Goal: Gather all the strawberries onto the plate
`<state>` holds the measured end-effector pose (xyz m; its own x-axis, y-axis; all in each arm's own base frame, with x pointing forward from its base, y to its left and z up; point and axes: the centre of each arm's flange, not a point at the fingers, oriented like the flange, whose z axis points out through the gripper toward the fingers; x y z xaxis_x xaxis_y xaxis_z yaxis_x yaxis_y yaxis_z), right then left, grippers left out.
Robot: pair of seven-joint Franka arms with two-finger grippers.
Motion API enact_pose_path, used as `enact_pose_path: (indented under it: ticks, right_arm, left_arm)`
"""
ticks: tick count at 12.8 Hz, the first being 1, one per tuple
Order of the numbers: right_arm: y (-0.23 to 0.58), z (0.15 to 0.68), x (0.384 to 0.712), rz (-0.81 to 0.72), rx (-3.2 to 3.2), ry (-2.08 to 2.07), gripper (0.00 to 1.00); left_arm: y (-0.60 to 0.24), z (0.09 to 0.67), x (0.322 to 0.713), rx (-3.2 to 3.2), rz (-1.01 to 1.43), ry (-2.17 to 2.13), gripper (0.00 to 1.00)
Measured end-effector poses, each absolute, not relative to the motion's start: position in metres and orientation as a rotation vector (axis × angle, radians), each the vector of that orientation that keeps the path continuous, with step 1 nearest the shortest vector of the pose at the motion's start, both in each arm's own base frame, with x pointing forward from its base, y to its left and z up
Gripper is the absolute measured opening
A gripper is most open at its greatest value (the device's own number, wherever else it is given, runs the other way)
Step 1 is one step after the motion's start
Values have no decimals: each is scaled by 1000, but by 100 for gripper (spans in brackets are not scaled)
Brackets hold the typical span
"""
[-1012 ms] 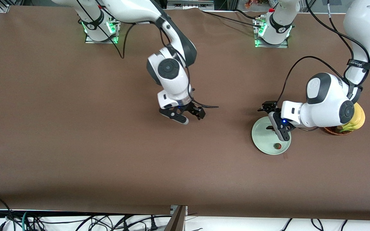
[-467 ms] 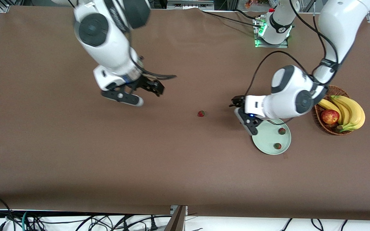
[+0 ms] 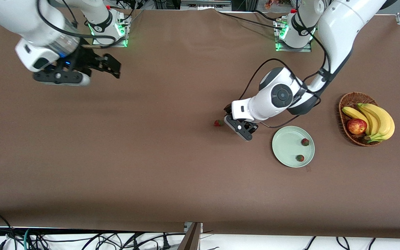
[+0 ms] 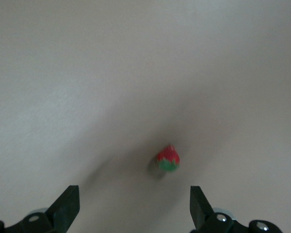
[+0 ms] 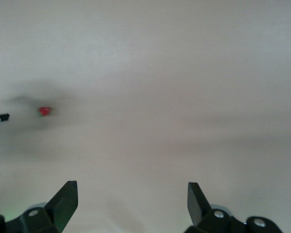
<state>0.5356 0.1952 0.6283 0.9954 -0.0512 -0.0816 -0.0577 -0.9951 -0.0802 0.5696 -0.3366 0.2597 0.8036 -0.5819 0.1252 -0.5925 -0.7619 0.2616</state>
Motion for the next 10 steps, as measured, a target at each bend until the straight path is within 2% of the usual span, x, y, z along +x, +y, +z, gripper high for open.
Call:
enact_pose_path:
  ticks: [3,10]
  right_arm:
    - [133,632,534,114,-3079,-30,100]
    - [90,620,551,93,-3128,-122,100]
  left_arm:
    - [-368,218,549,2773,20,-820,100]
    - [-389,198,532,2839,13,-869,100]
